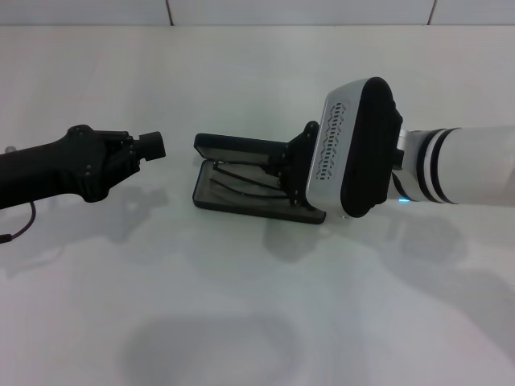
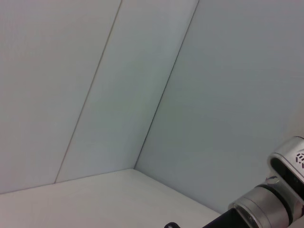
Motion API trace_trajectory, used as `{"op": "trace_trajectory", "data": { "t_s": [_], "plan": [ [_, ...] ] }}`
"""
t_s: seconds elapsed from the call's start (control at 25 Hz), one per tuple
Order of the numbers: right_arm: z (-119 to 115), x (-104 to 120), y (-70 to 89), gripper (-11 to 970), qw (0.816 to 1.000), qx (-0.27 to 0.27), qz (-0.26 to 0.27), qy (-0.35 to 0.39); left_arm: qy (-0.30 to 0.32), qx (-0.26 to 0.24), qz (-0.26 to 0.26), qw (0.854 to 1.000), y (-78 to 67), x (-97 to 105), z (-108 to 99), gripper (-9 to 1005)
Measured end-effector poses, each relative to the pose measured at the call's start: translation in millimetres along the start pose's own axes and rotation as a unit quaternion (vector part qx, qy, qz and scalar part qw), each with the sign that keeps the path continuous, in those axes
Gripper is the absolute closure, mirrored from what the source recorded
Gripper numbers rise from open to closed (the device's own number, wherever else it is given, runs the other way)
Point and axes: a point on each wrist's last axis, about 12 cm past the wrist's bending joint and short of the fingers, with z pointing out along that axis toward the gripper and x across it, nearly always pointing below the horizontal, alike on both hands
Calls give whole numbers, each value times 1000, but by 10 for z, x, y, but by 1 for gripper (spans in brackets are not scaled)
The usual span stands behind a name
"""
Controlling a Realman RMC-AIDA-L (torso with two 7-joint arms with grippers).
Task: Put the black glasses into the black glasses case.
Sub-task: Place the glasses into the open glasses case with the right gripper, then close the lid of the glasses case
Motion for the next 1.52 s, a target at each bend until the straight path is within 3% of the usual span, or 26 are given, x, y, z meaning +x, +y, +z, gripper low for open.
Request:
{"op": "trace_trajectory", "data": {
  "t_s": [0.32,0.52,0.76,1.52],
  "plan": [
    [-2,-11,-7,844,1000,3,1,-3,0,2,-1,1000,-5,3,2,997],
    [-6,-21,-10,671,1000,4,0,-4,0,2,-2,1000,-9,11,-6,997],
    [-25,-60,-5,627,1000,4,-1,-11,-1,0,-2,1000,-10,14,-15,997],
    [-127,-269,242,623,998,-23,2,-56,-3,-1,-7,1000,-25,44,-32,997]
  ]
}}
